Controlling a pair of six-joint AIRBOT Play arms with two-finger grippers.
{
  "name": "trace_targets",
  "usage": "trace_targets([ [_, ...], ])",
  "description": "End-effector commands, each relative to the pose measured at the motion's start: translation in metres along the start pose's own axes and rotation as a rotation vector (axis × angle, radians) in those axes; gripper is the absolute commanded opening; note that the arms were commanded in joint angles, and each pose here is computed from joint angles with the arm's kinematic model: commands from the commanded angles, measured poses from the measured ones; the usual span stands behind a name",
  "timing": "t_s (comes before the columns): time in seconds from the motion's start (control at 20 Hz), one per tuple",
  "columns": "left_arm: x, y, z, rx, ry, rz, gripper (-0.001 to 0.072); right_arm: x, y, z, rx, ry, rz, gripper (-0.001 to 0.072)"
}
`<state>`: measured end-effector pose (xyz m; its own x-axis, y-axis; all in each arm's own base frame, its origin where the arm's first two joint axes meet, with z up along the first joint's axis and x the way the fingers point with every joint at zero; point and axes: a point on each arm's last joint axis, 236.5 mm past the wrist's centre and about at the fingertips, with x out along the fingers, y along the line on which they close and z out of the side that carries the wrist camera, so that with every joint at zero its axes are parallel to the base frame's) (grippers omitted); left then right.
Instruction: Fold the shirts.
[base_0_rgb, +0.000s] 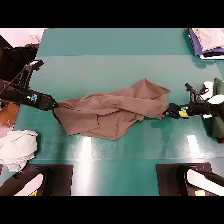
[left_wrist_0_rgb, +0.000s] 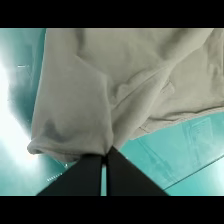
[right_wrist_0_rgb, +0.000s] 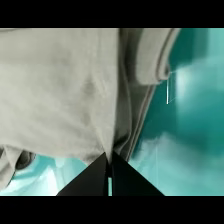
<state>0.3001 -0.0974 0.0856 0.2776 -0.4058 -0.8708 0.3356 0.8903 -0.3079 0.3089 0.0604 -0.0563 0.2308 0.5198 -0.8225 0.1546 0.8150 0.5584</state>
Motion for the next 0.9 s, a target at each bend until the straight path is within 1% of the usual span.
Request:
trace_targets([
  [0.0, -0.005, 0.005, 0.000, 0.013, 0.003, 0.027, 0.0026, -0.020, 0.006, -0.004, -0.014, -0.011, 0.015, 0.0013],
  [0.1, -0.023, 0.004, 0.021, 0.038, -0.063, 0.053, 0.0026, -0.057, 0.017, 0.008, -0.035, -0.099, 0.021, 0.0013],
  [0.2, -0.059, -0.003, 0.058, 0.061, -0.196, 0.084, 0.0026, -0.109, 0.038, 0.032, -0.071, -0.249, 0.017, 0.0012],
  [0.35, -0.142, -0.025, 0.119, 0.150, -0.465, 0.144, 0.0025, -0.201, 0.091, 0.071, -0.207, -0.523, -0.002, 0.0012],
  [0.5, -0.242, -0.060, 0.150, 0.252, -0.716, 0.204, 0.0026, -0.303, 0.156, 0.088, -0.342, -0.804, -0.009, 0.0012],
  [0.7, -0.372, -0.120, 0.145, 0.355, -1.031, 0.246, 0.0026, -0.428, 0.246, 0.059, -0.567, -1.109, -0.023, 0.0012],
  [0.85, -0.431, -0.155, 0.121, 0.390, -1.196, 0.238, 0.0025, -0.487, 0.293, 0.022, -0.674, -1.255, -0.021, 0.0012],
])
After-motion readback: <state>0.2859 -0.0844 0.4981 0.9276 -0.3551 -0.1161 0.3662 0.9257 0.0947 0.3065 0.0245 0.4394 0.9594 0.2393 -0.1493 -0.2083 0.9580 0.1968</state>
